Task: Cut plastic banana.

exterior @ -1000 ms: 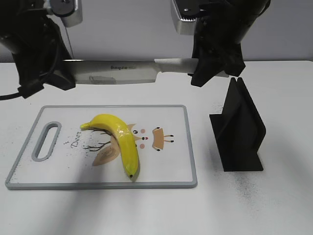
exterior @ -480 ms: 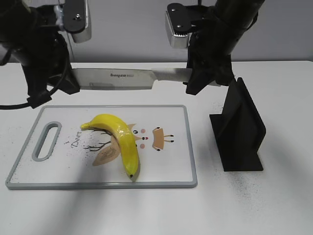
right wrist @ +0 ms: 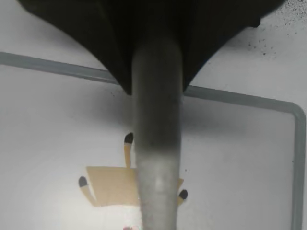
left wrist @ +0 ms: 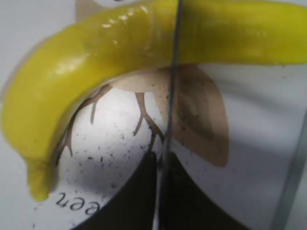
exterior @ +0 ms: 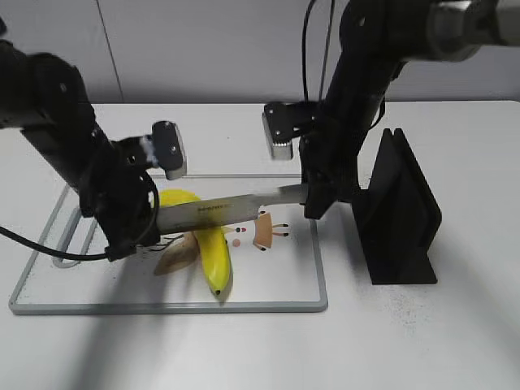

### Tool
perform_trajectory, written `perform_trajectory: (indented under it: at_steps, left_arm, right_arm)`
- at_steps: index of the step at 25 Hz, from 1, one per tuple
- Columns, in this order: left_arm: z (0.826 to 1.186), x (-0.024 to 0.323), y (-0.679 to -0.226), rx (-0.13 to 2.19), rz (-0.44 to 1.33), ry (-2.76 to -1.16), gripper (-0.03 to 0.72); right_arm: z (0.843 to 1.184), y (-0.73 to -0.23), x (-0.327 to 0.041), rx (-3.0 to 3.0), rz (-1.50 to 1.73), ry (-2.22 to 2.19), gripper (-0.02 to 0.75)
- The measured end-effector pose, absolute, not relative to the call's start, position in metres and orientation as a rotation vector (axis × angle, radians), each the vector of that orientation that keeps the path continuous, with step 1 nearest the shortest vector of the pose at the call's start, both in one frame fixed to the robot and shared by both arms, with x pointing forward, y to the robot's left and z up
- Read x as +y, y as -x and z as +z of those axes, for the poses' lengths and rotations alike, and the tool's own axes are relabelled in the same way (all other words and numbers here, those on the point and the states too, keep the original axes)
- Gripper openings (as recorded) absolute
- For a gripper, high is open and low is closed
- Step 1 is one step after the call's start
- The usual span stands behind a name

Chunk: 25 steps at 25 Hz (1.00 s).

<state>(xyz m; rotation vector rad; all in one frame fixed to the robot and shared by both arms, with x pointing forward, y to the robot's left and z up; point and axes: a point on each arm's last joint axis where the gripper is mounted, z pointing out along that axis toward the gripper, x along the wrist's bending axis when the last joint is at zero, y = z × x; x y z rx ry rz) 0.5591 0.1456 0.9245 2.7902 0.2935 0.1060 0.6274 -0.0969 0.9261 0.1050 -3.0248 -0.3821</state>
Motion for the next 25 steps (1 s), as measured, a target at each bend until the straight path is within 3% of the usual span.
perform_trajectory:
  at_steps: [3,13,25]
  left_arm:
    - [0.902,0.143,-0.561,0.33,0.067,-2.8,0.002]
    - [0.906,0.143,-0.56,0.322,0.082,-2.798,0.002]
    - [0.99,0.15,-0.536,0.184,0.253,-2.741,0.002]
  right_arm:
    - [0.908,-0.63,-0.098,-2.997,-0.353,-0.1,0.167]
    - [0.915,-0.628,-0.098,-2.986,-0.354,-0.098,0.167]
    - [0.99,-0.614,-0.102,-3.081,-0.44,-0.126,0.167]
